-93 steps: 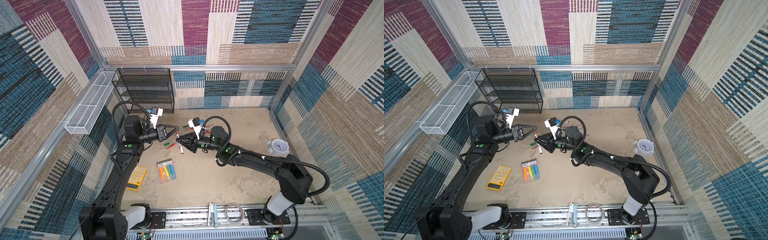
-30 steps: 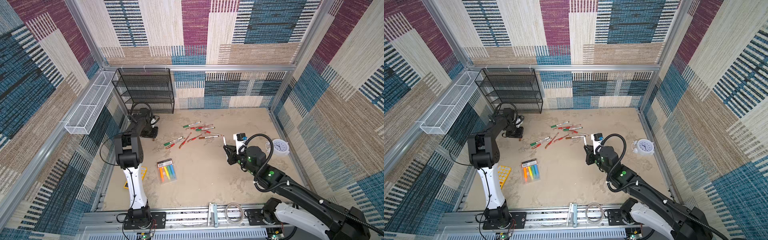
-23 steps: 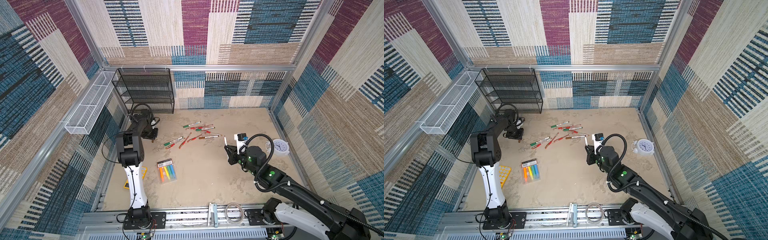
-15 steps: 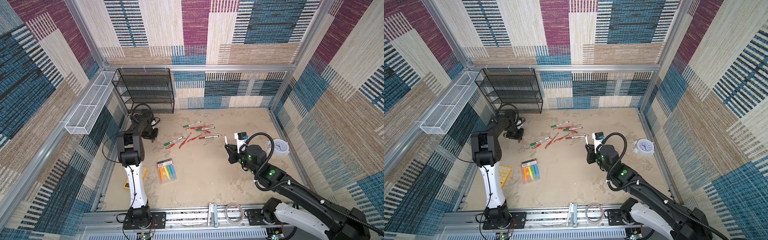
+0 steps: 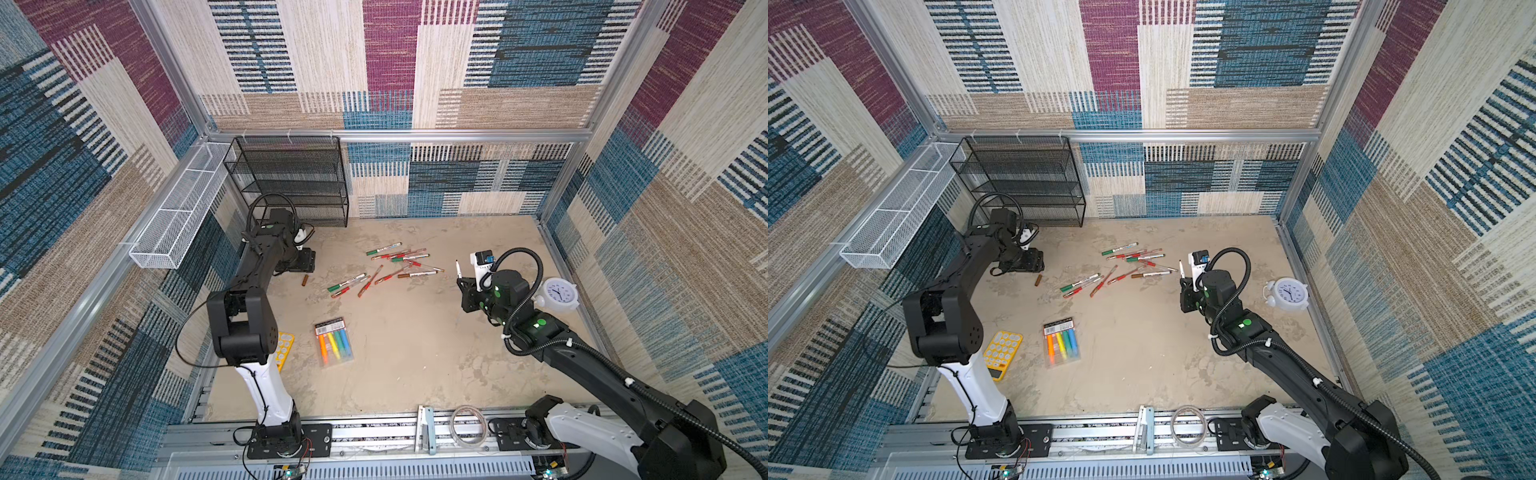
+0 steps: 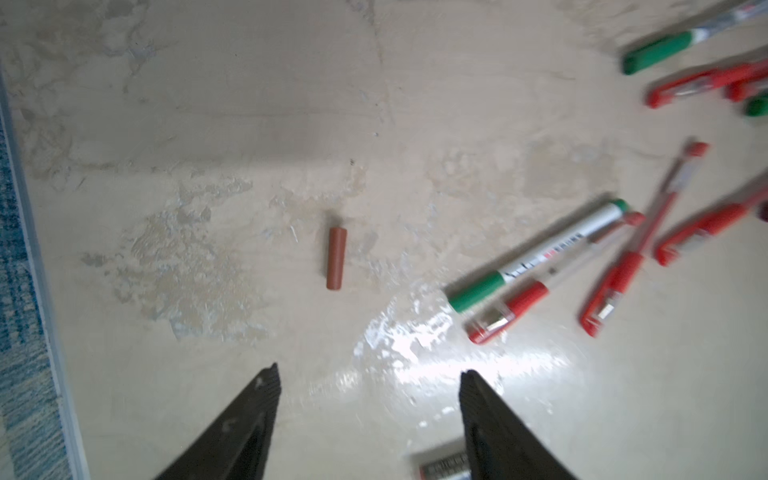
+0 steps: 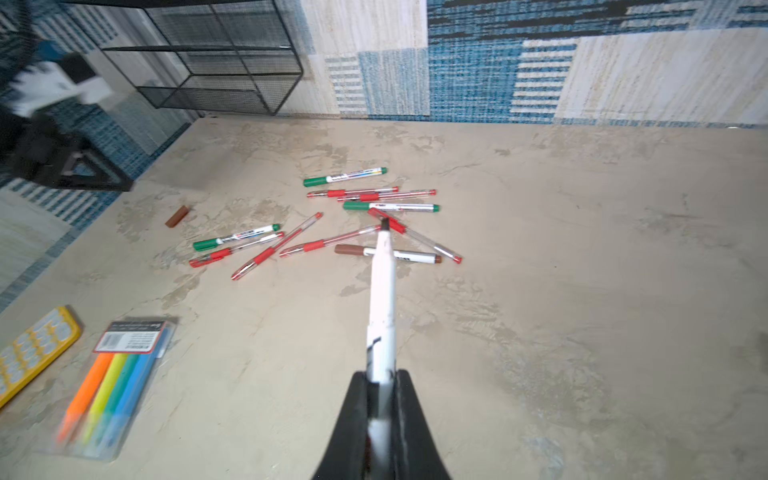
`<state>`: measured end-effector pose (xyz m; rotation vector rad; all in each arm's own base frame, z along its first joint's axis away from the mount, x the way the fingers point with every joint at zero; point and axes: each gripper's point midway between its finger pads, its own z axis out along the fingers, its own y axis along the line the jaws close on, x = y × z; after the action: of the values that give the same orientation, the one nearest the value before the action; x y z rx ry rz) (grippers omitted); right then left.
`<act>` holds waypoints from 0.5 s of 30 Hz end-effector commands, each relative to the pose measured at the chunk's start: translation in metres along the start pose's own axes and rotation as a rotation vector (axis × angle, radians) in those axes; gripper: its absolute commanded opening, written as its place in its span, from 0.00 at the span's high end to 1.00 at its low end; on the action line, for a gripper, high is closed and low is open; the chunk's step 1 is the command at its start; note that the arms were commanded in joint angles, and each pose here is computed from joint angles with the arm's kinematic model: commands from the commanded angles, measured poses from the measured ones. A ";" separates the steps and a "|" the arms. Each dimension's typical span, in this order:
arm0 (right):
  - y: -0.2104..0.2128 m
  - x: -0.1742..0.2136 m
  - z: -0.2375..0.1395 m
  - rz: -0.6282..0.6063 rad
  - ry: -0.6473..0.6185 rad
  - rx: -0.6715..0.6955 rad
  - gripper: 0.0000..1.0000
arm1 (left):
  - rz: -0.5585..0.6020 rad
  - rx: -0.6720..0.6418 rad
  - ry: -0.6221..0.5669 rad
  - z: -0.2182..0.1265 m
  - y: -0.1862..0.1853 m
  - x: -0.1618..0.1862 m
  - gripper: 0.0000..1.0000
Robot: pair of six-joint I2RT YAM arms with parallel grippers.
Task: Open the pen caps
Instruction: 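Lower the brown cap onto the table and open the left gripper, then lower the uncapped marker onto the table and release with right gripper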
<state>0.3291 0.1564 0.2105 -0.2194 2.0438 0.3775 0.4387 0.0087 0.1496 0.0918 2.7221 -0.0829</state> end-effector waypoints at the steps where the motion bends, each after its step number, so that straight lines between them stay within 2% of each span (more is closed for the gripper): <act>1: -0.014 0.001 0.010 -0.039 0.033 0.009 1.00 | 0.000 0.080 -0.126 -0.033 -0.021 -0.001 0.12; 3: -0.029 0.005 0.020 -0.054 0.058 0.037 1.00 | 0.013 0.104 -0.198 -0.054 -0.029 0.007 0.01; 7: -0.061 0.013 0.042 -0.060 0.110 0.088 1.00 | 0.031 0.146 -0.367 -0.097 -0.045 0.028 0.01; 11: -0.085 0.017 0.064 -0.070 0.149 0.118 1.00 | 0.076 0.212 -0.500 -0.125 -0.063 0.053 0.01; 15: -0.109 0.026 0.093 -0.072 0.222 0.126 1.00 | 0.084 0.281 -0.519 -0.128 -0.074 0.072 0.01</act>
<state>0.4105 0.0879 0.1278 -0.2101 2.2774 0.1814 0.3160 -0.0404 0.2305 0.2022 2.2478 -0.3168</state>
